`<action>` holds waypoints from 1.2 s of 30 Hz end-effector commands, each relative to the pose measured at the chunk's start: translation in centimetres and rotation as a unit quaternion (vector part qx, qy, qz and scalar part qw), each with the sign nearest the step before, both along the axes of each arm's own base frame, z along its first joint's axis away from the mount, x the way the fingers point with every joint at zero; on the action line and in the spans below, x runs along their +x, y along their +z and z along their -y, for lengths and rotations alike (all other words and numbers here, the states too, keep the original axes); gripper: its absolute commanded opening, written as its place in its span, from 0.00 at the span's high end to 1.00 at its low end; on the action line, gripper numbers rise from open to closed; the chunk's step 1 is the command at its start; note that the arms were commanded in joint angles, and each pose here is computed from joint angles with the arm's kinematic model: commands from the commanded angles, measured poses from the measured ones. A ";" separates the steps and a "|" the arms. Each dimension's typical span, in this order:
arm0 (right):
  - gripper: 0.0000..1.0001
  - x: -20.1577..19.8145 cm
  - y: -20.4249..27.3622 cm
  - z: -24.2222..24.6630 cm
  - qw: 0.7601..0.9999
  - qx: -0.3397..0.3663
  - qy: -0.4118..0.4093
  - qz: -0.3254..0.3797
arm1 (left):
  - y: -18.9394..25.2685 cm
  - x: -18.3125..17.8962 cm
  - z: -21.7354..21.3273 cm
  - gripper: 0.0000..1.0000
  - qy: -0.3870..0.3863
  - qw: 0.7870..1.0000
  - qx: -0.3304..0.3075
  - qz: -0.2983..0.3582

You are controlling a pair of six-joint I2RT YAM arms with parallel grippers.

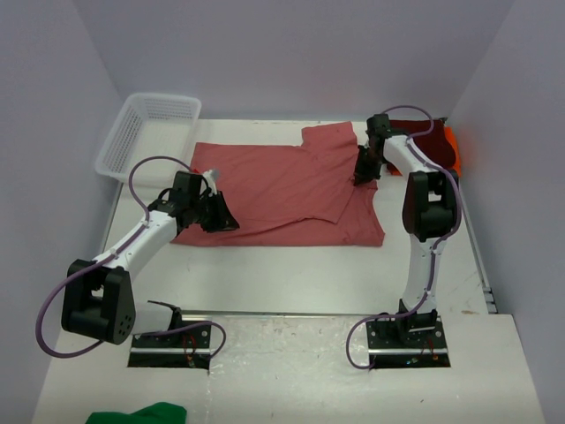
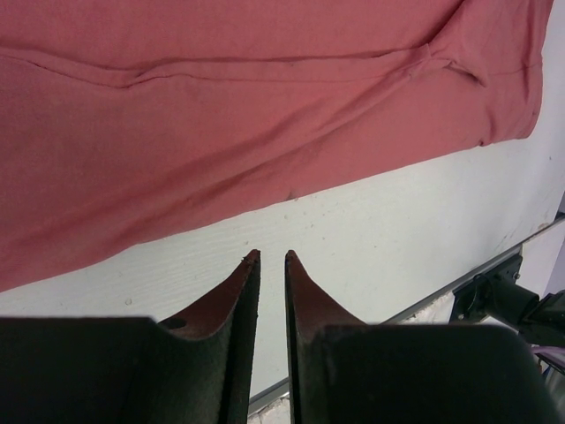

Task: Fold and stack the t-shirts
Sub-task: Fold the flattened tshirt in 1/3 of the way

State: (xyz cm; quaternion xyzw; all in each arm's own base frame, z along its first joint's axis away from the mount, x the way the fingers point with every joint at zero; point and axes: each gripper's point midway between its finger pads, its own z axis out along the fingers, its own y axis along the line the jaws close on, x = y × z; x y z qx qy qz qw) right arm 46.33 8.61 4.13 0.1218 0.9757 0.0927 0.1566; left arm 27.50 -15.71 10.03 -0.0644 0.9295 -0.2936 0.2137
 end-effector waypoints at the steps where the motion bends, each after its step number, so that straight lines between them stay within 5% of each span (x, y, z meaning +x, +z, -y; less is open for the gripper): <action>1: 1.00 1.4 1.4 -0.9 1.000 0.017 0.012 0.023 | 0.9 0.3 0.6 0.82 -0.021 0.999 -0.009 0.027; 9: 1.00 1.4 2.2 -1.3 0.999 0.020 0.023 0.038 | 0.7 0.1 0.7 0.82 -0.023 0.999 -0.012 0.025; 11: 0.75 1.3 2.1 -0.9 0.999 0.010 0.018 0.036 | 0.7 0.0 0.7 0.82 -0.023 0.999 -0.012 0.024; 13: 0.68 1.6 2.0 -0.8 0.999 0.004 0.017 0.037 | 0.6 -0.1 0.8 0.82 -0.027 0.999 -0.015 0.023; 36: 0.76 -1.3 0.3 -0.6 0.998 0.004 0.017 -0.053 | 2.5 -0.2 1.2 0.82 -0.036 0.998 -0.030 0.041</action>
